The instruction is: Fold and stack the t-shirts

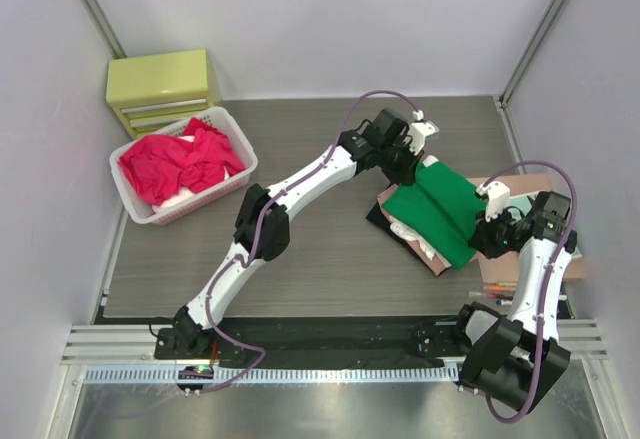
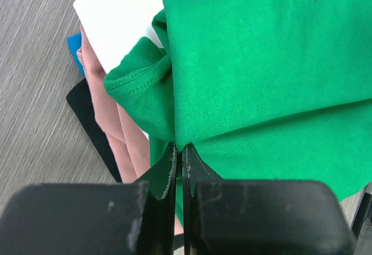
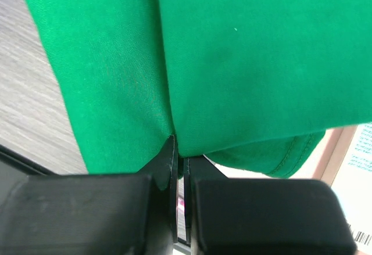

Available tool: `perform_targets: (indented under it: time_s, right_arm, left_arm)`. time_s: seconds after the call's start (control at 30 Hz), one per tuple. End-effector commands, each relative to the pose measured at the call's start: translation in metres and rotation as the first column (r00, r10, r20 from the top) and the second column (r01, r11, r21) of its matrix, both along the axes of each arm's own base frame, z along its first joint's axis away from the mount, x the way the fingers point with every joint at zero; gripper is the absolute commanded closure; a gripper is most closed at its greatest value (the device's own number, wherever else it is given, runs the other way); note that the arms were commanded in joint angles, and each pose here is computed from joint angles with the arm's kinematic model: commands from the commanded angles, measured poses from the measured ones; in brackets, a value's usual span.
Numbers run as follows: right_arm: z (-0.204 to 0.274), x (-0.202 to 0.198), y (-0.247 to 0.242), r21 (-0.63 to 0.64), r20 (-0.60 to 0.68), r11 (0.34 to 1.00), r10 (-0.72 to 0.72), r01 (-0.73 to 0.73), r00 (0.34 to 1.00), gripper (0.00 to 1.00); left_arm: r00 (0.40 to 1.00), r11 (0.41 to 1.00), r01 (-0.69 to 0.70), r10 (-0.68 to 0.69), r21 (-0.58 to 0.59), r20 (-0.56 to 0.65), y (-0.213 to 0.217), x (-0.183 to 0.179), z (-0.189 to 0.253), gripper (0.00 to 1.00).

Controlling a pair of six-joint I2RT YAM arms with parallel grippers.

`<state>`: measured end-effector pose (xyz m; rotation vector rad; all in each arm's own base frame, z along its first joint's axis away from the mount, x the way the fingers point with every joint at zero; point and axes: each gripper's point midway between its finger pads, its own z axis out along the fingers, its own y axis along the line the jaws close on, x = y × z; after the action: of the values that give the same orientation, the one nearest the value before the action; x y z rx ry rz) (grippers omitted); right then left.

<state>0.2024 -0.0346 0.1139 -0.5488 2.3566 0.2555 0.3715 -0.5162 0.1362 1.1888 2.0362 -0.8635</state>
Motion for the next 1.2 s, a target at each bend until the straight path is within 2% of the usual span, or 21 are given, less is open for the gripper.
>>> perform_targets:
  time_s: [0.0,0.1,0.13,0.17,0.2,0.23,0.27,0.3,0.37,0.53,0.57,0.67,0.77,0.8,0.87,0.9,0.93,1.0,1.07,1.1,1.17]
  right_arm:
    - [0.000,0.008,-0.013,-0.036,0.027,0.999,-0.034,0.035,0.999,0.99]
    - [-0.002,0.009,-0.015,-0.045,0.034,0.998,-0.045,0.046,0.998,0.99]
    - [-0.003,0.010,-0.015,-0.040,0.034,0.998,-0.056,0.057,0.998,0.96]
    - [-0.002,0.010,-0.016,-0.045,0.038,0.997,-0.058,0.060,0.998,0.85]
    - [-0.002,0.011,-0.017,-0.048,0.050,0.996,-0.069,0.072,0.996,0.49]
    - [-0.001,0.012,-0.019,-0.056,0.064,0.995,-0.082,0.086,0.995,0.37]
    - [0.004,0.012,-0.019,-0.062,0.089,0.993,-0.097,0.103,0.991,0.28]
    - [0.004,0.013,-0.021,-0.073,0.111,0.991,-0.105,0.113,0.988,0.18]
    - [0.007,0.012,-0.023,-0.088,0.126,0.987,-0.119,0.131,0.985,0.13]
    - [0.019,0.010,-0.023,-0.085,0.165,0.983,-0.145,0.160,0.976,0.11]
    - [0.029,0.012,-0.023,-0.085,0.189,0.982,-0.149,0.167,0.971,0.11]
    - [0.069,0.018,-0.017,-0.052,0.286,0.981,-0.167,0.189,0.944,0.10]
    - [0.114,0.023,-0.001,0.034,0.354,0.985,-0.169,0.168,0.920,0.11]
    - [0.122,0.024,0.002,0.069,0.357,0.983,-0.185,0.172,0.916,0.10]
    - [0.131,0.029,0.006,0.108,0.357,0.982,-0.185,0.156,0.916,0.09]
    - [0.132,0.032,0.006,0.130,0.354,0.979,-0.192,0.155,0.915,0.09]
    - [0.125,0.038,0.005,0.170,0.316,0.971,-0.216,0.168,0.924,0.08]
    - [0.116,0.048,-0.005,0.206,0.273,0.953,-0.273,0.222,0.922,0.06]
    - [0.097,0.062,-0.014,0.261,0.166,0.921,-0.337,0.289,0.927,0.04]
    - [0.091,0.065,-0.015,0.273,0.132,0.916,-0.340,0.295,0.931,0.02]
    - [0.085,0.071,-0.009,0.312,0.092,0.915,-0.296,0.255,0.951,0.00]
  left_arm:
    - [0.994,0.997,-0.069,0.070,-0.026,0.078,0.014,0.040,0.012,1.00]
    - [0.994,0.997,-0.078,0.079,-0.023,0.082,0.015,0.043,0.011,1.00]
    - [0.993,0.997,-0.076,0.077,-0.026,0.084,0.015,0.043,0.012,0.83]
    - [0.994,0.997,-0.074,0.076,-0.023,0.085,0.016,0.042,0.012,0.60]
    - [0.993,0.997,-0.079,0.080,-0.016,0.086,0.017,0.043,0.010,0.44]
    - [0.992,0.996,-0.086,0.087,-0.010,0.094,0.019,0.045,0.009,0.32]
    - [0.991,0.996,-0.088,0.088,-0.004,0.100,0.019,0.045,0.009,0.29]
    - [0.990,0.996,-0.090,0.090,-0.001,0.107,0.021,0.046,0.010,0.28]
    - [0.989,0.995,-0.104,0.102,0.013,0.110,0.030,0.050,0.009,0.26]
    - [0.983,0.988,-0.146,0.141,0.039,0.116,0.066,0.064,0.011,0.25]
    - [0.977,0.985,-0.173,0.168,0.028,0.132,0.080,0.073,0.024,0.25]
    - [0.969,0.976,-0.213,0.206,0.036,0.137,0.109,0.082,0.028,0.25]
    - [0.955,0.966,-0.256,0.250,0.021,0.160,0.141,0.080,0.052,0.25]
    - [0.950,0.964,-0.266,0.260,0.007,0.172,0.155,0.070,0.069,0.24]
    - [0.934,0.954,-0.298,0.296,-0.020,0.202,0.176,0.068,0.084,0.25]
    - [0.932,0.950,-0.313,0.307,0.001,0.192,0.189,0.058,0.074,0.24]
    - [0.915,0.945,-0.326,0.326,-0.041,0.237,0.204,0.052,0.103,0.24]
    - [0.902,0.936,-0.351,0.341,-0.008,0.266,0.225,0.040,0.106,0.25]
    - [0.892,0.929,-0.369,0.351,0.009,0.283,0.247,0.028,0.122,0.31]
    - [0.898,0.922,-0.384,0.359,0.053,0.255,0.259,0.019,0.114,0.37]
    - [0.893,0.915,-0.402,0.380,0.045,0.241,0.281,0.008,0.123,0.44]
